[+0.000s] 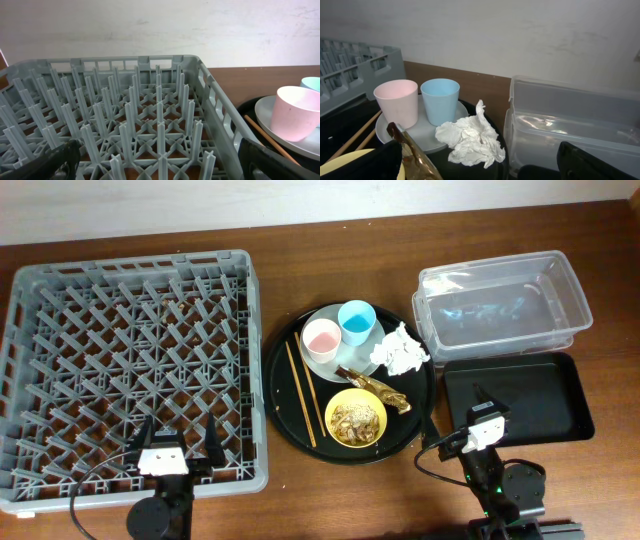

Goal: Sort waste into correct bins and load items into the dishwasher rack

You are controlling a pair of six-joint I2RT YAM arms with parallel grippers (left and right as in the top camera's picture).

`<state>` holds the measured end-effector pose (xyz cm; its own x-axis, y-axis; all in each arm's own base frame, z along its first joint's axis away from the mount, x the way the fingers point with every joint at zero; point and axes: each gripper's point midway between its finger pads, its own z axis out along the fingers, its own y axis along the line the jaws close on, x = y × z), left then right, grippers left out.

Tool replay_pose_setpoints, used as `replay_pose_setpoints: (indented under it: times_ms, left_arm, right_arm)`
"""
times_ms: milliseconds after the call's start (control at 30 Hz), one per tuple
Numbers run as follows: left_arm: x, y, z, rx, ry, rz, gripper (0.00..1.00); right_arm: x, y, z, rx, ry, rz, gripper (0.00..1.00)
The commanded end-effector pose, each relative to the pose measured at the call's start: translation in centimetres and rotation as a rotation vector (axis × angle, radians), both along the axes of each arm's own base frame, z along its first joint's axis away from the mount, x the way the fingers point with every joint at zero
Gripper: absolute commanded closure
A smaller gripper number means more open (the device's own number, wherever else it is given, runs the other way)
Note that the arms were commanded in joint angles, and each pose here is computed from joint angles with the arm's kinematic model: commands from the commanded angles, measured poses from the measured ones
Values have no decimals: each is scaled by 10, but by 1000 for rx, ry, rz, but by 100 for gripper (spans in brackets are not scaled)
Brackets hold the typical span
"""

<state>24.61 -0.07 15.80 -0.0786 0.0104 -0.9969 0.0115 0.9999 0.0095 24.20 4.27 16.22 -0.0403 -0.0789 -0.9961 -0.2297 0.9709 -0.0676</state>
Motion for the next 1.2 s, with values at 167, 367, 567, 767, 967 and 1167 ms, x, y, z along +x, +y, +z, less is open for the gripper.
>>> replay_pose_setpoints:
  times_ms: [167, 367, 567, 767, 967, 1167]
  left_arm:
    - [0, -3, 0, 15, -9, -17, 1]
    - [0, -8, 0, 15, -9, -37, 1]
    - [0, -9, 0, 15, -9, -41, 1]
    - [0, -9, 0, 15, -8, -41, 1]
    - [0, -9, 0, 15, -7, -40, 0]
    - [0, -9, 0, 15, -7, -40, 1]
  right_arm:
    - [0, -1, -3, 7, 7, -4, 1]
    - [0, -1, -3, 7, 7, -4, 1]
    - [0, -1, -3, 7, 7, -4, 1]
    - [0, -1, -3, 7, 7, -4, 1]
    - [0, -1, -3, 7, 7, -4, 1]
    - [-4, 16, 3, 16, -14, 97, 1]
